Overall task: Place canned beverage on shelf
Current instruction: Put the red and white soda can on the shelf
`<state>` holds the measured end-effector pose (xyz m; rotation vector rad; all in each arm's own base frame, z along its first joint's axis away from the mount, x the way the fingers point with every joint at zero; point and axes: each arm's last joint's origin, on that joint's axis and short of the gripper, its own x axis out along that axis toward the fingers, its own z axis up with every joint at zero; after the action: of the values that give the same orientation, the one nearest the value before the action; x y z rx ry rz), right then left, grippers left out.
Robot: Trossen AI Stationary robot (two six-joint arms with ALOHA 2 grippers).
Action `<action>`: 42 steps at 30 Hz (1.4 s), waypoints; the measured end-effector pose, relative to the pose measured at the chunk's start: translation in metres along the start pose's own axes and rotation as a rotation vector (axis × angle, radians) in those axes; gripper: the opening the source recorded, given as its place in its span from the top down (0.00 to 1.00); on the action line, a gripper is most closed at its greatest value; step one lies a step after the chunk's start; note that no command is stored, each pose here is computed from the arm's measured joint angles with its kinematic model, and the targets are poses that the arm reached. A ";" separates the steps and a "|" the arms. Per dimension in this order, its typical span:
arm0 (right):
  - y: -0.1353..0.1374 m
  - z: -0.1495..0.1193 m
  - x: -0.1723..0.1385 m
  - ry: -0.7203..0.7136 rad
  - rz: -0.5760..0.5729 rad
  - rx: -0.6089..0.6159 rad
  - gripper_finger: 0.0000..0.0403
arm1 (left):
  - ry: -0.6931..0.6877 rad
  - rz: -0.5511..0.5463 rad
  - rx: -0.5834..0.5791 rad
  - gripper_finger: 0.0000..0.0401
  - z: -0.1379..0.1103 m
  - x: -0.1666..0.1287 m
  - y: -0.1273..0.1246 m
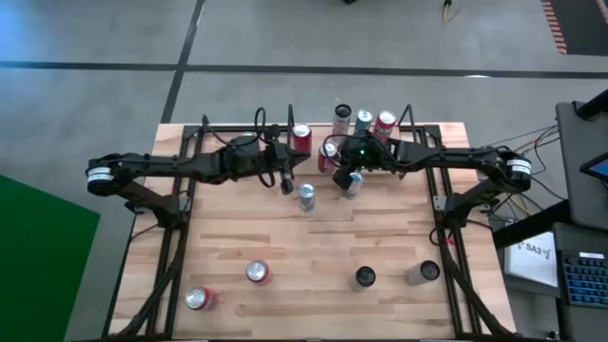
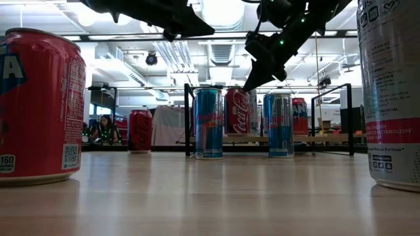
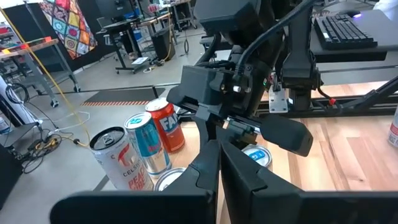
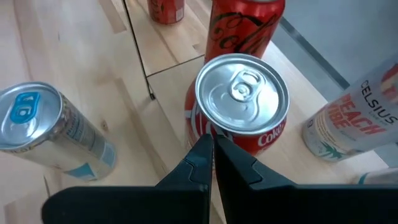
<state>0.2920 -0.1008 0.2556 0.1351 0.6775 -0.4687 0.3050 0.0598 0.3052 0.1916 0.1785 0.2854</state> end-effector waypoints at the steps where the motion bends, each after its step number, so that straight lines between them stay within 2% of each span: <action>1: 0.000 0.000 0.000 -0.005 0.000 0.001 0.98 | -0.001 0.000 0.000 1.00 0.000 0.000 0.000; 19: -0.001 0.005 0.000 -0.060 -0.041 -0.002 0.98 | -0.010 0.002 0.001 1.00 0.001 0.000 0.000; 22: -0.001 0.005 -0.001 -0.058 -0.042 -0.032 0.98 | -0.010 0.003 0.001 1.00 0.001 0.000 0.000; 32: -0.017 0.023 -0.021 -0.120 -0.085 -0.005 0.98 | -0.009 0.003 0.001 1.00 0.001 0.000 0.000; 42: -0.041 0.010 0.006 -0.024 -0.162 0.000 0.98 | -0.009 0.003 0.001 1.00 0.001 0.000 0.000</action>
<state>0.2831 -0.1419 0.2606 0.0748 0.6674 -0.6250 0.3052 0.0600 0.3062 0.1942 0.1694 0.2878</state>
